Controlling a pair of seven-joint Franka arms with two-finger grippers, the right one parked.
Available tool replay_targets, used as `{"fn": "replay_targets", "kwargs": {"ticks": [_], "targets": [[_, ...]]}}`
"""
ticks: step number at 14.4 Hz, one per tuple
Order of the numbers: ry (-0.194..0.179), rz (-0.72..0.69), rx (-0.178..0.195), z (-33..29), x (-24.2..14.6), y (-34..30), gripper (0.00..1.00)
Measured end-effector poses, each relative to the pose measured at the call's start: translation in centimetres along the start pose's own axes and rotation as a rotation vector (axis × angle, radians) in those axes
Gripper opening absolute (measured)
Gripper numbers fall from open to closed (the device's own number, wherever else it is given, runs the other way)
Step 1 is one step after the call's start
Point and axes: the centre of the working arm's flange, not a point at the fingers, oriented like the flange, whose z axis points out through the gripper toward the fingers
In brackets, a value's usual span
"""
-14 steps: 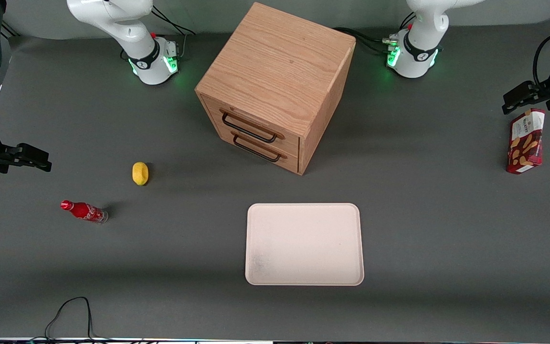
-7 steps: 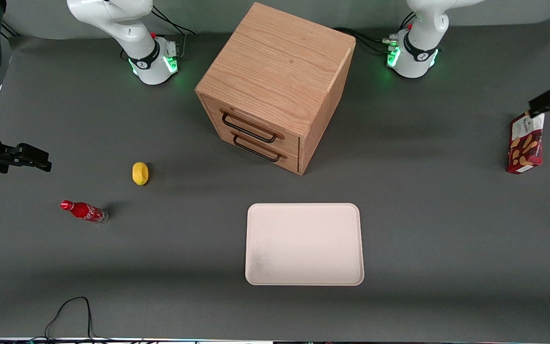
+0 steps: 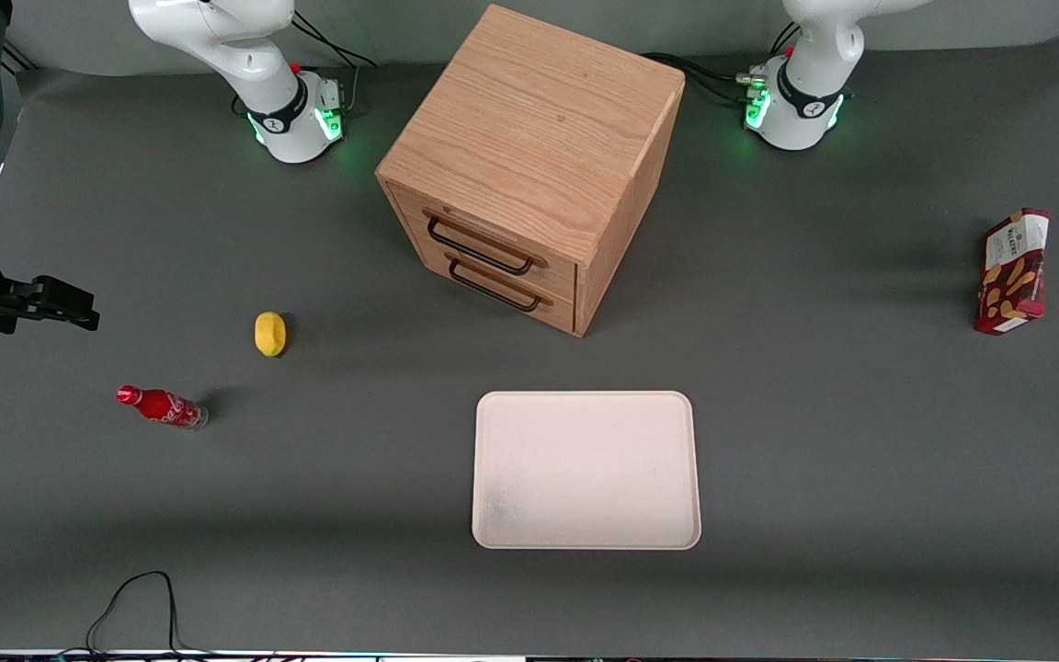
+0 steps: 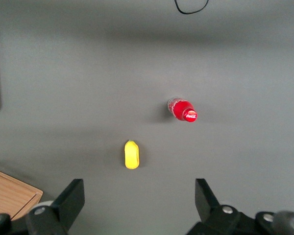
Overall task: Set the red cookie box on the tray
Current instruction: 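Lower the open left gripper over the upright red cookie box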
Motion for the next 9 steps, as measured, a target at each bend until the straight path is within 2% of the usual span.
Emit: {"fn": "replay_targets", "kwargs": {"ticks": [3, 9], "targets": [[0.013, 0.063, 0.011, 7.4, -1.6, -1.0, 1.0], [-0.032, 0.136, 0.013, 14.1, -1.6, -1.2, 0.98]]}}
